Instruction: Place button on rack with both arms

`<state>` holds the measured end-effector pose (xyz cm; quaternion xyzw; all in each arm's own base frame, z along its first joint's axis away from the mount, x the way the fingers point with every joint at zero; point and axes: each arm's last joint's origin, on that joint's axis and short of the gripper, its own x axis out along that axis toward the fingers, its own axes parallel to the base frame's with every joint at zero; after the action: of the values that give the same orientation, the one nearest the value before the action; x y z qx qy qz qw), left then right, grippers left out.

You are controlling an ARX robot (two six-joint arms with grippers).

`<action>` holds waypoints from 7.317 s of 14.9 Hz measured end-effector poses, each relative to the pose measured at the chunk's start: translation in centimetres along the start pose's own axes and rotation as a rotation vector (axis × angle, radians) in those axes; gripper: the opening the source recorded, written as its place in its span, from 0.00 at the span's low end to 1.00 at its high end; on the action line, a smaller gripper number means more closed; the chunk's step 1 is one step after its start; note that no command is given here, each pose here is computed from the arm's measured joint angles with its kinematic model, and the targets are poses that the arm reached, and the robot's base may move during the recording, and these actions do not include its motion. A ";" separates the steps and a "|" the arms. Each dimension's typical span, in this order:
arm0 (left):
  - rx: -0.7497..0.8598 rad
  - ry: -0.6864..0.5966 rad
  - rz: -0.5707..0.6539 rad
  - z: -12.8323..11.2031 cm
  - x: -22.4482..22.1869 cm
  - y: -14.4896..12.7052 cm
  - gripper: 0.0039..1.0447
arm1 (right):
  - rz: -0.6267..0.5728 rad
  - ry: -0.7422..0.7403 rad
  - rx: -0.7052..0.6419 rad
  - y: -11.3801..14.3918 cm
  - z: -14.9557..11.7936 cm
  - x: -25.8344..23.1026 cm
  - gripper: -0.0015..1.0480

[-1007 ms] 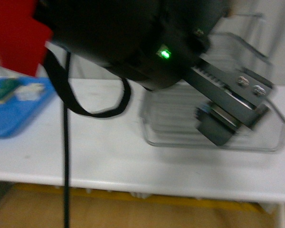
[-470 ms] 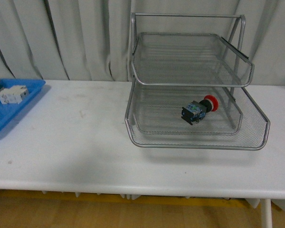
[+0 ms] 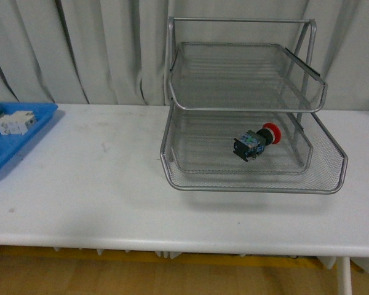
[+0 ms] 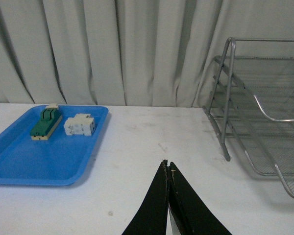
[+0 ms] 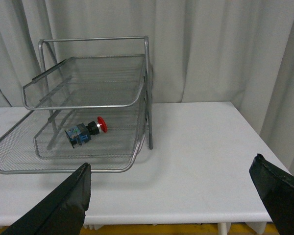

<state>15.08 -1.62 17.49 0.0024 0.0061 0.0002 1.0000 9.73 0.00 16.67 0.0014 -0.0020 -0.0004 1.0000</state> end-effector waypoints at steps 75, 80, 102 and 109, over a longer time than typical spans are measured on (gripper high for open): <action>-0.004 -0.009 -0.001 -1.0 -5.3 1.6 0.94 | 0.323 0.893 -0.031 12.4 -5.3 28.8 0.02; -0.004 -0.009 -0.001 -1.0 -5.3 1.6 0.94 | 0.252 0.843 -0.053 10.5 -5.2 31.9 0.02; -0.004 -0.009 -0.001 -1.0 -5.3 1.6 0.94 | 0.282 0.560 0.623 -2.5 2.1 11.6 0.02; -0.004 -0.009 -0.001 -1.0 -5.3 1.6 0.94 | 0.004 -0.007 0.037 -2.1 2.8 6.1 0.02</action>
<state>9.77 -0.01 16.56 0.0003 0.0014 -0.0004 1.0000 15.84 -2.13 19.53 0.0199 -0.0057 0.0016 0.9998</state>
